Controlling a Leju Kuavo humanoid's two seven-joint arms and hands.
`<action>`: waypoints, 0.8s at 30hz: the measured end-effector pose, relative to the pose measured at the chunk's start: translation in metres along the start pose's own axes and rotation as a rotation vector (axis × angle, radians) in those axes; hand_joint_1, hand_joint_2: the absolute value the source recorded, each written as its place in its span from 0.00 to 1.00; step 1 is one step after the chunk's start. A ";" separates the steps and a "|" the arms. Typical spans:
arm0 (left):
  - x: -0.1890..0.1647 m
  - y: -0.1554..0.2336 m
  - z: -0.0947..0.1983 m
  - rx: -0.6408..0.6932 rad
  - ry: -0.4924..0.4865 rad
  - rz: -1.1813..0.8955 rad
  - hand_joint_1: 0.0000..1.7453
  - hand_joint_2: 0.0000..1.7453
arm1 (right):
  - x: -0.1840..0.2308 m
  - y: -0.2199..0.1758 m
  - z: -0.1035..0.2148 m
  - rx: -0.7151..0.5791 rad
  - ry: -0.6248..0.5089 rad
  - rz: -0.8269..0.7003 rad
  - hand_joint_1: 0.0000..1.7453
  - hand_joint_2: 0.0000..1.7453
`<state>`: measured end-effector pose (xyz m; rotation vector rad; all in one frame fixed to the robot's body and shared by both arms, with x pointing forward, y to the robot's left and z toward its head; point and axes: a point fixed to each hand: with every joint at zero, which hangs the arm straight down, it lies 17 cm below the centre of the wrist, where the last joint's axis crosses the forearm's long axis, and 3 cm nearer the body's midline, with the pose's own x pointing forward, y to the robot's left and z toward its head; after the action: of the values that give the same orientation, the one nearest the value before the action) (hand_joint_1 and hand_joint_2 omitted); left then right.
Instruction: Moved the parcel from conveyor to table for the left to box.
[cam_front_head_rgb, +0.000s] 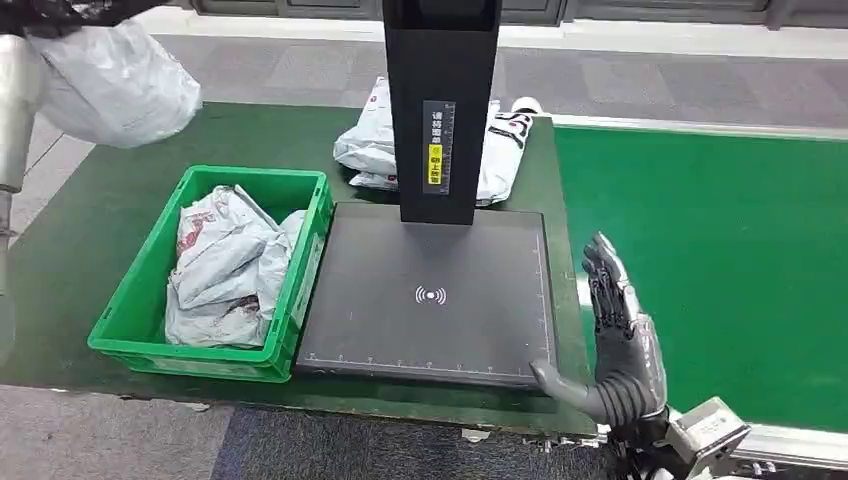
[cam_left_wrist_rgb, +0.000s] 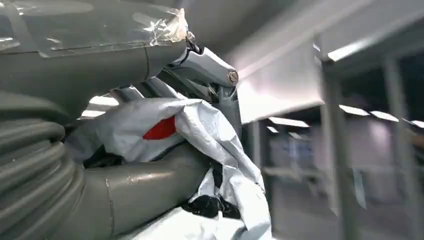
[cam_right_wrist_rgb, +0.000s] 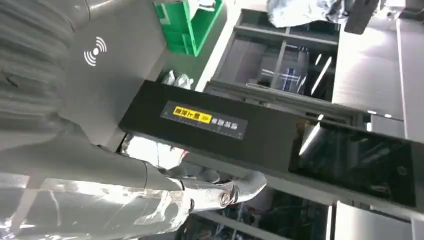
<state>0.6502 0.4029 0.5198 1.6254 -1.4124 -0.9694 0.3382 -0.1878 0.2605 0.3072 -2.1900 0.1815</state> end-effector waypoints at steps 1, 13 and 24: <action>0.010 -0.006 0.002 -0.025 -0.024 0.028 1.00 1.00 | 0.000 0.000 0.000 0.001 0.001 0.000 0.00 1.00; 0.101 -0.040 0.031 -0.307 -0.300 0.339 1.00 1.00 | -0.008 -0.012 0.019 -0.028 0.045 0.004 0.00 1.00; 0.089 -0.043 0.028 -0.297 -0.212 0.267 0.00 0.00 | -0.009 -0.012 0.023 -0.042 0.067 -0.008 0.00 1.00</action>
<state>0.6521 0.3175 0.4637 1.1123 -1.4974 -1.1542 0.3289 -0.2036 0.2403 0.2824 -2.1229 0.1388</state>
